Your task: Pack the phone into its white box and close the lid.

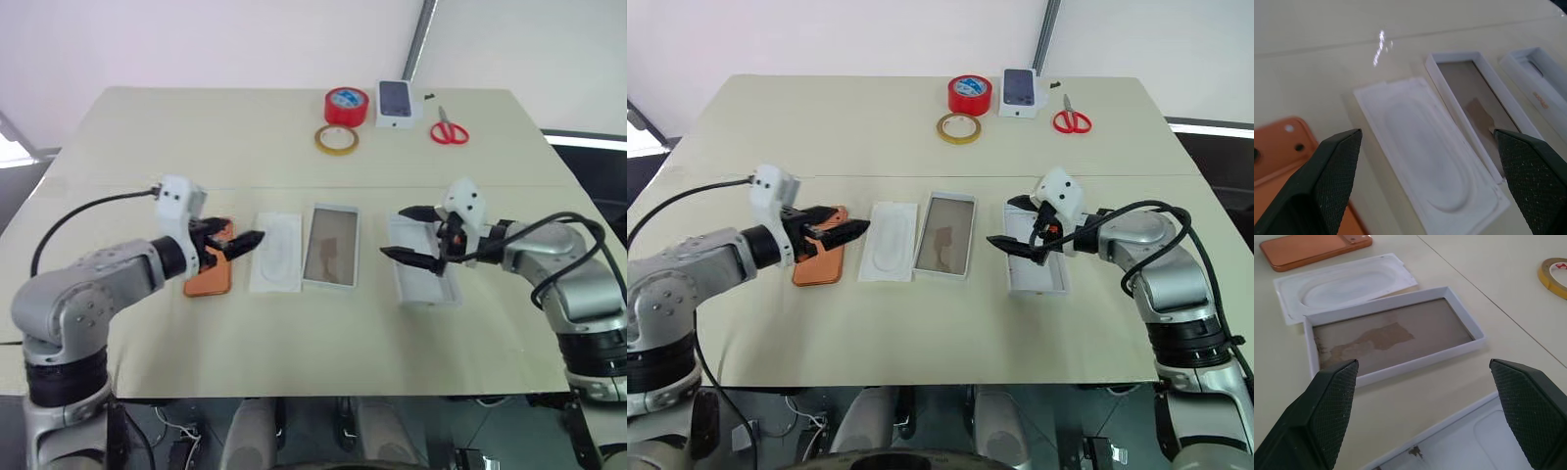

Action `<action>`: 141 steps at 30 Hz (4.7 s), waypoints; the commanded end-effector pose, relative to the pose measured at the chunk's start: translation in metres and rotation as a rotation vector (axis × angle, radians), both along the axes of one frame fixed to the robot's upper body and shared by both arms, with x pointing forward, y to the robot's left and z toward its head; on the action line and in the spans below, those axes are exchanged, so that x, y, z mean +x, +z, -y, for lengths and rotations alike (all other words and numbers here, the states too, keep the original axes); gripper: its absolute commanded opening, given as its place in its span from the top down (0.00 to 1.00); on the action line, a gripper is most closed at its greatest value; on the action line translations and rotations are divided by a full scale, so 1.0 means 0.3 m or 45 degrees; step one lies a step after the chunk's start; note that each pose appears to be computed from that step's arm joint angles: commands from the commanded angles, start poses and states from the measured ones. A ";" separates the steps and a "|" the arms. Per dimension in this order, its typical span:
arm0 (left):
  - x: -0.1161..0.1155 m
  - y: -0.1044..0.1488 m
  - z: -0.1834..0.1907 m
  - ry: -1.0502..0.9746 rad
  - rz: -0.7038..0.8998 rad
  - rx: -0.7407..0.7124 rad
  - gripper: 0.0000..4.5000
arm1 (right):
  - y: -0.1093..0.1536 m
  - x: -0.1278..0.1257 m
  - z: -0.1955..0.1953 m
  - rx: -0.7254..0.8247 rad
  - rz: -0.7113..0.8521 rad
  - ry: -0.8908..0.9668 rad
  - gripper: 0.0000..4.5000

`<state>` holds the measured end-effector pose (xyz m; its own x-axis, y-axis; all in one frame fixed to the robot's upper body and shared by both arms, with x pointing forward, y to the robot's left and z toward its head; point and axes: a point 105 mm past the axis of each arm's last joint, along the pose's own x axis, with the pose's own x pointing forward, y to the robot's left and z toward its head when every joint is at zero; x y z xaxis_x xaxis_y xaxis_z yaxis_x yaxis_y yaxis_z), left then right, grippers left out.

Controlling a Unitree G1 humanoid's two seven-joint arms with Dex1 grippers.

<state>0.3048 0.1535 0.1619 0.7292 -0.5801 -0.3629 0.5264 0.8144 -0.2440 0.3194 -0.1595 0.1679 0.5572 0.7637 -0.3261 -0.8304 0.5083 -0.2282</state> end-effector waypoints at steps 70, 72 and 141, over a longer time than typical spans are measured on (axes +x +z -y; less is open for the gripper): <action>0.088 0.064 0.115 0.042 -0.222 -0.476 1.00 | -0.125 -0.078 -0.359 -0.341 0.151 0.406 0.58; 0.080 0.051 0.130 0.033 -0.236 -0.453 1.00 | -0.093 -0.057 -0.311 -0.338 0.161 0.341 0.35; -0.138 -0.066 -0.187 -0.147 0.207 0.162 0.00 | -0.141 0.142 -0.548 -0.396 0.249 0.224 0.99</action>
